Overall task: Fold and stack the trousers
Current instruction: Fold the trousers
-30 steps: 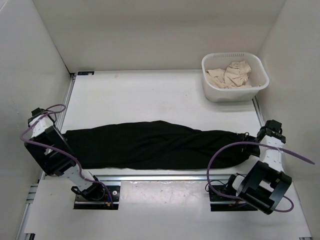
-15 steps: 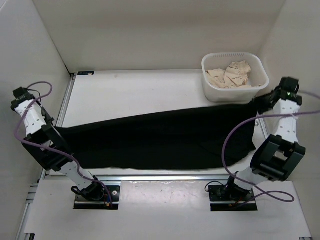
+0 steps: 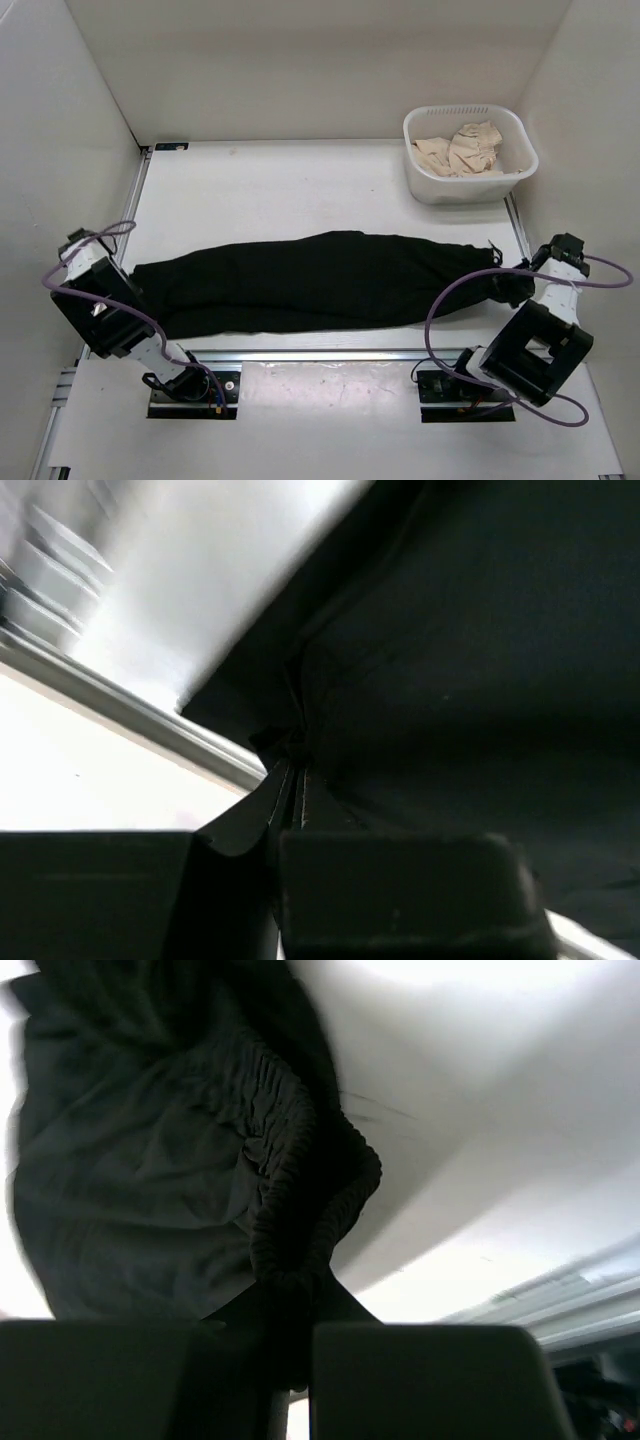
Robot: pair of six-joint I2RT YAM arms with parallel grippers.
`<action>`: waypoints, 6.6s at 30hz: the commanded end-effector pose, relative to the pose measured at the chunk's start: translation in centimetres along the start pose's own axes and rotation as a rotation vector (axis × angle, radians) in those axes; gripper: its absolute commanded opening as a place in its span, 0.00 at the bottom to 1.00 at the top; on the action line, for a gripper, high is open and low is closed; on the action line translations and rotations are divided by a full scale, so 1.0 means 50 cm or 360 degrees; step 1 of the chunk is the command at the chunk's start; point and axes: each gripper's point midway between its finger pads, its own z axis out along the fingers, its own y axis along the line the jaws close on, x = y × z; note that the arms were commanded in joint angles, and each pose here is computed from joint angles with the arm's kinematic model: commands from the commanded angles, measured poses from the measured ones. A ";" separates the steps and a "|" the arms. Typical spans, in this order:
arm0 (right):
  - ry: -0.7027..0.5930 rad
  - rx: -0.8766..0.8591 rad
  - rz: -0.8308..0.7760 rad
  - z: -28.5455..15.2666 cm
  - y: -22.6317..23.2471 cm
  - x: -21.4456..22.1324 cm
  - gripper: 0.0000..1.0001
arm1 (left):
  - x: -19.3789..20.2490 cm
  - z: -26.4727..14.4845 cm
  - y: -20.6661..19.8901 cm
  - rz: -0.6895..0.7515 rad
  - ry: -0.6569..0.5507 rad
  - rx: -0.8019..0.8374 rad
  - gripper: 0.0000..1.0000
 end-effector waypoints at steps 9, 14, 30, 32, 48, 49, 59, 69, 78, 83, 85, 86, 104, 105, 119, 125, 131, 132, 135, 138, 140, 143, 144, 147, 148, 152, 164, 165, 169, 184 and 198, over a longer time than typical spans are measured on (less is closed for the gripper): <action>-0.0097 0.0107 -0.0025 0.004 -0.017 -0.081 0.00 | -0.046 0.000 0.053 -0.0046 -0.0209 -0.0230 0.14; -0.0224 0.0210 -0.0026 -0.033 -0.020 -0.135 0.00 | -0.094 -0.042 0.081 -0.0088 -0.0305 -0.0310 0.14; -0.0016 0.0139 -0.0008 0.037 -0.030 -0.103 0.84 | 0.054 0.054 0.095 -0.0010 0.0104 -0.0419 0.52; -0.0010 0.0126 -0.0008 0.048 -0.031 -0.101 0.90 | 0.052 0.050 0.092 -0.0010 0.0107 -0.0405 0.57; -0.0016 0.0389 -0.0020 0.155 -0.038 -0.093 0.92 | -0.022 -0.036 -0.009 0.0152 -0.0089 -0.0157 0.68; 0.0039 0.0375 -0.0027 0.167 -0.033 -0.079 0.78 | -0.014 -0.023 -0.017 0.0177 -0.0062 -0.0156 0.68; -0.0127 0.0508 -0.0070 0.161 -0.047 -0.127 0.00 | -0.022 0.082 -0.092 0.0411 -0.0046 -0.0214 0.68; -0.1076 0.0692 -0.0551 -0.117 0.139 -0.153 0.00 | -0.060 0.082 -0.241 0.0757 -0.0117 -0.0176 0.66; -0.1179 0.0348 -0.1306 -0.074 0.396 0.249 0.00 | -0.040 0.074 -0.296 0.0914 -0.0109 -0.0162 0.65; -0.1111 0.0143 -0.1595 -0.033 0.546 0.557 0.00 | -0.034 0.069 -0.320 0.0946 -0.0115 -0.0108 0.65; -0.1060 0.0149 -0.1714 0.016 0.542 0.648 0.00 | -0.034 0.069 -0.320 0.0946 -0.0115 -0.0108 0.65; -0.1022 0.0050 -0.1720 0.007 0.543 0.709 0.00 | -0.036 0.069 -0.317 0.0945 -0.0119 -0.0122 0.65; -0.0468 -0.0541 -0.2377 -0.009 0.517 1.022 0.80 | -0.055 0.036 -0.321 0.0932 -0.0182 -0.0119 0.67; -0.0468 -0.0641 -0.2535 -0.053 0.515 1.045 0.89 | -0.057 0.031 -0.321 0.0929 -0.0195 -0.0114 0.67; -0.0220 -0.0342 -0.2366 -0.033 0.473 0.793 0.80 | -0.076 -0.041 -0.321 0.0907 -0.0295 -0.0083 0.74; -0.0215 -0.0215 -0.2502 0.047 0.463 0.790 0.86 | -0.080 -0.132 -0.331 0.0893 -0.0381 0.0040 0.74; -0.0275 0.0017 -0.2097 0.061 0.403 0.665 0.90 | -0.030 -0.211 -0.387 0.1012 -0.0396 0.0269 0.74; -0.0280 0.0006 -0.1969 0.055 0.396 0.650 0.92 | -0.023 -0.226 -0.393 0.1035 -0.0419 0.0281 0.75; -0.0255 -0.0051 -0.1685 0.022 0.355 0.582 0.99 | 0.002 -0.224 -0.415 0.1120 -0.0407 0.0289 0.75; -0.0095 0.0035 -0.1534 0.063 0.276 0.538 0.99 | 0.034 -0.194 -0.419 0.1186 -0.0321 0.0262 0.75; -0.0034 0.0081 -0.1439 0.094 0.258 0.505 0.99 | 0.050 -0.163 -0.407 0.1215 -0.0263 0.0187 0.75; -0.0032 0.0093 -0.1407 0.125 0.249 0.467 0.99 | 0.043 -0.129 -0.387 0.1212 -0.0267 0.0070 0.76; -0.0032 0.0126 -0.1405 0.142 0.242 0.458 0.99 | 0.038 -0.123 -0.386 0.1208 -0.0287 0.0053 0.76; 0.0013 0.0061 -0.1408 0.171 0.260 0.459 0.99 | 0.020 -0.113 -0.361 0.1141 -0.0308 0.0007 0.79; 0.0009 0.0068 -0.1392 0.179 0.262 0.454 0.99 | 0.010 -0.106 -0.339 0.1088 -0.0292 -0.0022 0.79; 0.0173 0.0121 -0.1353 0.228 0.226 0.479 0.53 | -0.030 -0.092 -0.293 0.0916 -0.0308 -0.0044 0.82; -0.0404 0.0302 -0.1141 -0.029 0.271 0.237 0.00 | -0.007 -0.014 -0.326 0.0945 -0.0083 0.0048 0.82; -0.0434 0.0287 -0.1164 -0.058 0.288 0.236 0.00 | -0.001 -0.015 -0.349 0.0989 -0.0083 0.0075 0.82; -0.0411 0.0305 -0.1369 -0.101 0.369 0.301 0.00 | 0.043 -0.012 -0.418 0.1100 0.0059 0.0240 0.82; 0.0484 -0.0580 -0.1697 0.041 0.654 0.988 0.00 | 0.153 0.047 -0.524 0.1254 0.0423 0.0487 0.14; 0.0552 -0.1168 -0.1834 -0.136 0.734 1.070 0.00 | 0.113 0.036 -0.528 0.1268 0.0311 0.0411 0.14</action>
